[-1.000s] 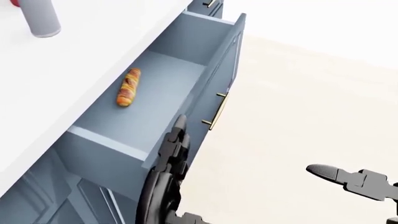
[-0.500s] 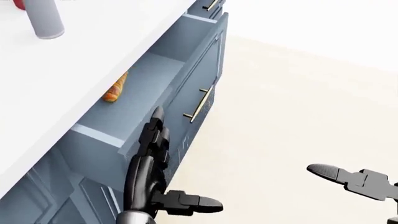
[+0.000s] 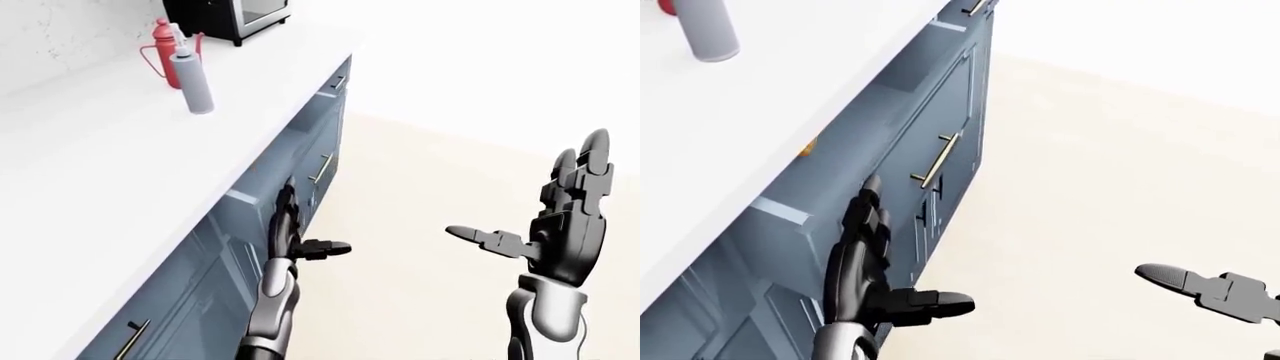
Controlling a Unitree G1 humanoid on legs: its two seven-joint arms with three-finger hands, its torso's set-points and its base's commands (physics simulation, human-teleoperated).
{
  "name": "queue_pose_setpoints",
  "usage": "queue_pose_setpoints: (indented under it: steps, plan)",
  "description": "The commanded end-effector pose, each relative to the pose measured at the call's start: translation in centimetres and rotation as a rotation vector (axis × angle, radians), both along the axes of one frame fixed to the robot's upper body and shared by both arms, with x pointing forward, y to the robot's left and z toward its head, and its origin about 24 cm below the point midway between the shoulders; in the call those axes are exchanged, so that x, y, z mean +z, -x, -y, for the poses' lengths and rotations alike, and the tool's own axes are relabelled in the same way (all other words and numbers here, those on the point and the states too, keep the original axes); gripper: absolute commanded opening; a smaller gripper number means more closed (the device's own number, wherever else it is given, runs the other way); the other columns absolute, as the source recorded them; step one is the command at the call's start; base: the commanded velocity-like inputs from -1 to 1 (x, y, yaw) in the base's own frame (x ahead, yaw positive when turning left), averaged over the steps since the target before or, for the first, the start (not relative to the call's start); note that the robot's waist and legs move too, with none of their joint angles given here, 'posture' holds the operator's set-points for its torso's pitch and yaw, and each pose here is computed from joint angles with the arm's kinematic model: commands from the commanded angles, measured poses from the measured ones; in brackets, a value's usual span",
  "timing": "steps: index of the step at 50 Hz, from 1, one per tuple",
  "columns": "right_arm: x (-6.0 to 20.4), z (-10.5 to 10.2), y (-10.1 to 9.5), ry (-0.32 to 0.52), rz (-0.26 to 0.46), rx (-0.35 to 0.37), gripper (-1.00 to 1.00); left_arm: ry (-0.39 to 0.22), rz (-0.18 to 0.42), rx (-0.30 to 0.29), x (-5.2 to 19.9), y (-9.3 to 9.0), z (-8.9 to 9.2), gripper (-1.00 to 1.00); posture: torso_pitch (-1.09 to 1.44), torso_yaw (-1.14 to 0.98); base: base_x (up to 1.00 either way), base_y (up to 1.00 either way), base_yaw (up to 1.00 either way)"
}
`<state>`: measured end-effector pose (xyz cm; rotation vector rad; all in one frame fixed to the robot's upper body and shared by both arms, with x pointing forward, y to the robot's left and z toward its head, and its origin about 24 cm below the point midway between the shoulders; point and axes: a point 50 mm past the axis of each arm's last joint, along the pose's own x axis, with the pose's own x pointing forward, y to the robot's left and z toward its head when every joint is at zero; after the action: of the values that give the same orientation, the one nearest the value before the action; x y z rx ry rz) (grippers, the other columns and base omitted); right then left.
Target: Close the right drawer.
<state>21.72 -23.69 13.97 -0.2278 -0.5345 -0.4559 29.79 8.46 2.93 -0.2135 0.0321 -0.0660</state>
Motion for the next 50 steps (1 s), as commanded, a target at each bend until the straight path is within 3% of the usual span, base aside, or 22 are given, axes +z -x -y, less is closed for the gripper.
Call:
queue_pose_setpoints:
  steps: [1, 32, 42, 50]
  plan:
    - [1.4, -0.1, 0.3, 0.030, 0.076, 0.003, 1.00, 0.032, 0.009, 0.110, 0.7, -0.7, -1.6, 1.00, 0.00, 0.00, 0.00, 0.00, 0.00]
    - [1.4, -0.2, 0.3, 0.030, 0.076, 0.004, 1.00, 0.087, 0.007, 0.324, 2.1, -2.6, -6.0, 1.00, 0.00, 0.00, 0.00, 0.00, 0.00]
    - [1.4, -0.1, 0.3, 0.029, 0.077, 0.003, 1.00, 0.087, 0.004, 0.430, 2.3, -3.0, -8.1, 1.00, 0.00, 0.00, 0.00, 0.00, 0.00]
    - [1.5, -0.1, 0.3, 0.027, 0.079, -0.001, 1.00, 0.125, 0.001, 0.520, 2.7, -3.6, -10.6, 1.00, 0.00, 0.00, 0.00, 0.00, 0.00]
